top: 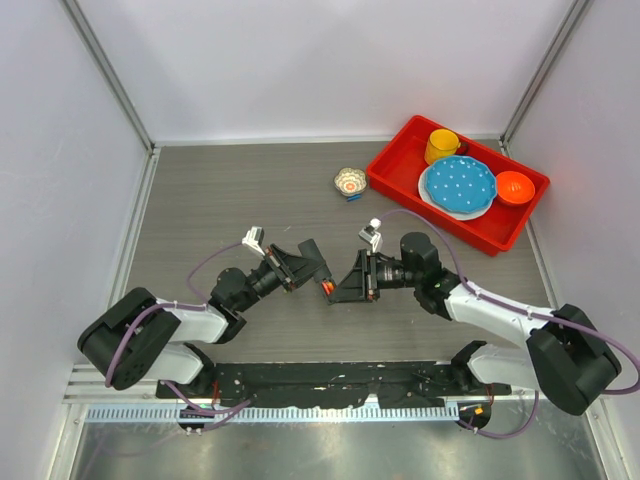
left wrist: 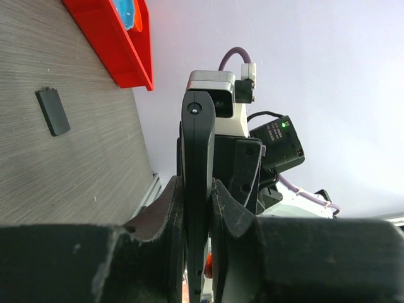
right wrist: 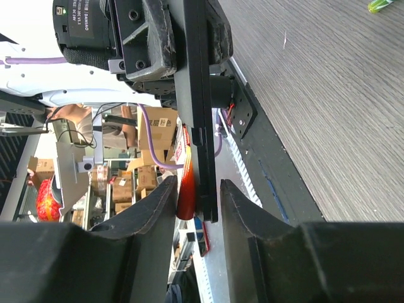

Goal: Load the batteries into the remote control

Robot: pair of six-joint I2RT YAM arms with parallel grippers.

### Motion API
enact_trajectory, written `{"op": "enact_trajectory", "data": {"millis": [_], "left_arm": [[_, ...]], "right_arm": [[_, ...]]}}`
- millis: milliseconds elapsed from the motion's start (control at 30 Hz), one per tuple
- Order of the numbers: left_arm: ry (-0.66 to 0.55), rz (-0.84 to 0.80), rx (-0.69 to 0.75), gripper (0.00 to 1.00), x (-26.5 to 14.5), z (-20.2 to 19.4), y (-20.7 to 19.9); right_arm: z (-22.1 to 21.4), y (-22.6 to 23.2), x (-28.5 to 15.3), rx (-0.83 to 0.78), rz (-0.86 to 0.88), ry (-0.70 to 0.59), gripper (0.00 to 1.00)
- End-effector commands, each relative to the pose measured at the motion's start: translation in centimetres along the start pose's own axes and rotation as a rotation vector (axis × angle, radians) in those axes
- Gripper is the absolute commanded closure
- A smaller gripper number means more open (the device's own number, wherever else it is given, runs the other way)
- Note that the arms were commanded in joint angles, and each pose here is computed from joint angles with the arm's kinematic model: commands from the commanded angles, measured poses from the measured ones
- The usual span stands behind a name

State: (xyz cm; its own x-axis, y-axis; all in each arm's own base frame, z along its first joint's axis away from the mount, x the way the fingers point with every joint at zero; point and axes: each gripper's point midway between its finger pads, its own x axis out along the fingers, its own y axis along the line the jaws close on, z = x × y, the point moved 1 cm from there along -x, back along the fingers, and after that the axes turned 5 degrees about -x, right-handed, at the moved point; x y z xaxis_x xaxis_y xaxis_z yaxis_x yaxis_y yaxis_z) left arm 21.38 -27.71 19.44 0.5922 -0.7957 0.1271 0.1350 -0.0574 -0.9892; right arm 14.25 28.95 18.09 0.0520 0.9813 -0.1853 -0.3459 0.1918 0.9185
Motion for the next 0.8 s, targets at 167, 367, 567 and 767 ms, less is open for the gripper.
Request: {"op": "enact_trajectory", "data": {"millis": [167,367,567,767], "left_arm": [[0.007,-0.285,0.063,1.0,-0.5,-0.2,-7.1],[0.01,-0.286,0.065,1.0,-0.6,-0.2,-7.1],[0.013,-0.282,0.061,1.0,-0.6,-0.4,-7.0],[0.014,-0.28,0.063,1.0,-0.5,-0.5,-6.9]], "right_arm": [[1.0,0.6,0.3,-0.024,0.025,-0.029,0.67],[1.6,0.6,0.5,-0.013,0.02,-0.054,0.71],[1.9,0.5,0.7,0.0,0.022,-0.068,0.71],[2.3,0.4,0.8,0.007,0.017,-0.079,0.72]]}}
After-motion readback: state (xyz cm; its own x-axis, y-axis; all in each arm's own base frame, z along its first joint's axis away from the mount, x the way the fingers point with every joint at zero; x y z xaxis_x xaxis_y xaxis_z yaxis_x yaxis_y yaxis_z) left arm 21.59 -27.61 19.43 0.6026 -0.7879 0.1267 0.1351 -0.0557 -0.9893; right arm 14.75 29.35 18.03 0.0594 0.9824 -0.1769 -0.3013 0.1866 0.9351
